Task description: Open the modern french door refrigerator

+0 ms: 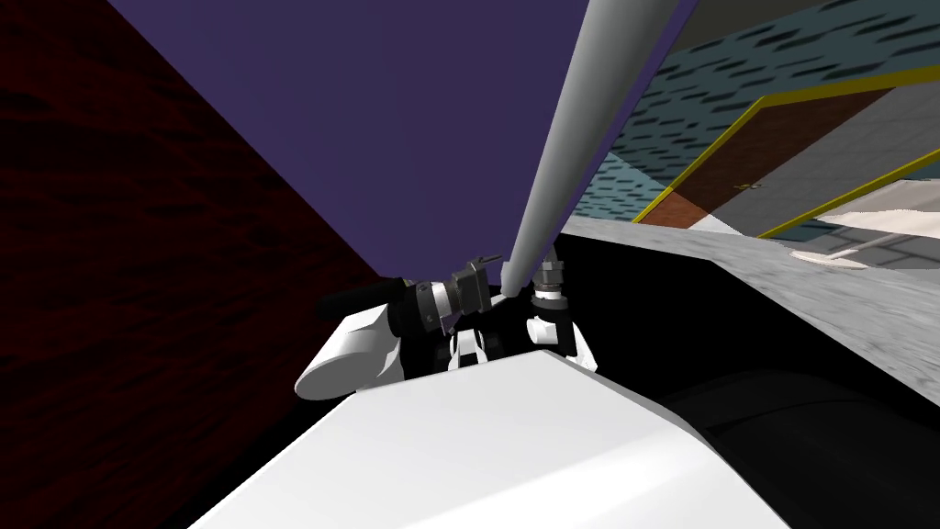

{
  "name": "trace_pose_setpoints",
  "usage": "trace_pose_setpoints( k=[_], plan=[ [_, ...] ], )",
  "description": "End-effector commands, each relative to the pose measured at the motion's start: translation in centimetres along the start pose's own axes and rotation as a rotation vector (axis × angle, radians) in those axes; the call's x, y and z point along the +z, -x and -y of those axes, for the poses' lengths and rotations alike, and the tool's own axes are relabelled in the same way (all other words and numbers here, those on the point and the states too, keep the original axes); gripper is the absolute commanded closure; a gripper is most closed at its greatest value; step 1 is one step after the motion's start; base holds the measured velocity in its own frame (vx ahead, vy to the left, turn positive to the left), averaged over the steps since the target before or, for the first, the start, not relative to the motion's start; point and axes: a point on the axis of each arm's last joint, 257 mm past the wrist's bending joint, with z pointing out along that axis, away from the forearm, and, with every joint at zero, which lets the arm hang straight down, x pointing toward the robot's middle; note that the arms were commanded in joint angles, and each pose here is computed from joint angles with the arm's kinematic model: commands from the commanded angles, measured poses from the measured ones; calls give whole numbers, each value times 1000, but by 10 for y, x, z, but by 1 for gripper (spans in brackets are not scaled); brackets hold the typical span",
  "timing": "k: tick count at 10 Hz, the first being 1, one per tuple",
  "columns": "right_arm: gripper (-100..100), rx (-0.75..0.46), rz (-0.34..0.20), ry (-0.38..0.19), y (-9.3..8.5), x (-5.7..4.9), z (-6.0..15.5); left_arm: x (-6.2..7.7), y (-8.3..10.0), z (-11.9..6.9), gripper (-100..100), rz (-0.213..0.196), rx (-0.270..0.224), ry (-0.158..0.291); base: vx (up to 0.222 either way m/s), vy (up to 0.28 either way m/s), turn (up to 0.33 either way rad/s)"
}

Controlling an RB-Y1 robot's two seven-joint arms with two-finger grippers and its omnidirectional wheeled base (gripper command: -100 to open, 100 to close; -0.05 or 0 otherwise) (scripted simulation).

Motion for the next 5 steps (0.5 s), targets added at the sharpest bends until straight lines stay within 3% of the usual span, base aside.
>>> trace_pose_setpoints(
  k=[1, 5],
  plan=[
    [0, 0, 0, 0, 0, 0, 0, 0, 1, -1, 0, 2, -1, 3, 1, -7, -6],
    [0, -1, 1, -4, 1, -1, 1, 0, 3, -3, 0, 6, -3, 10, 0, 0, 0]
  ],
)
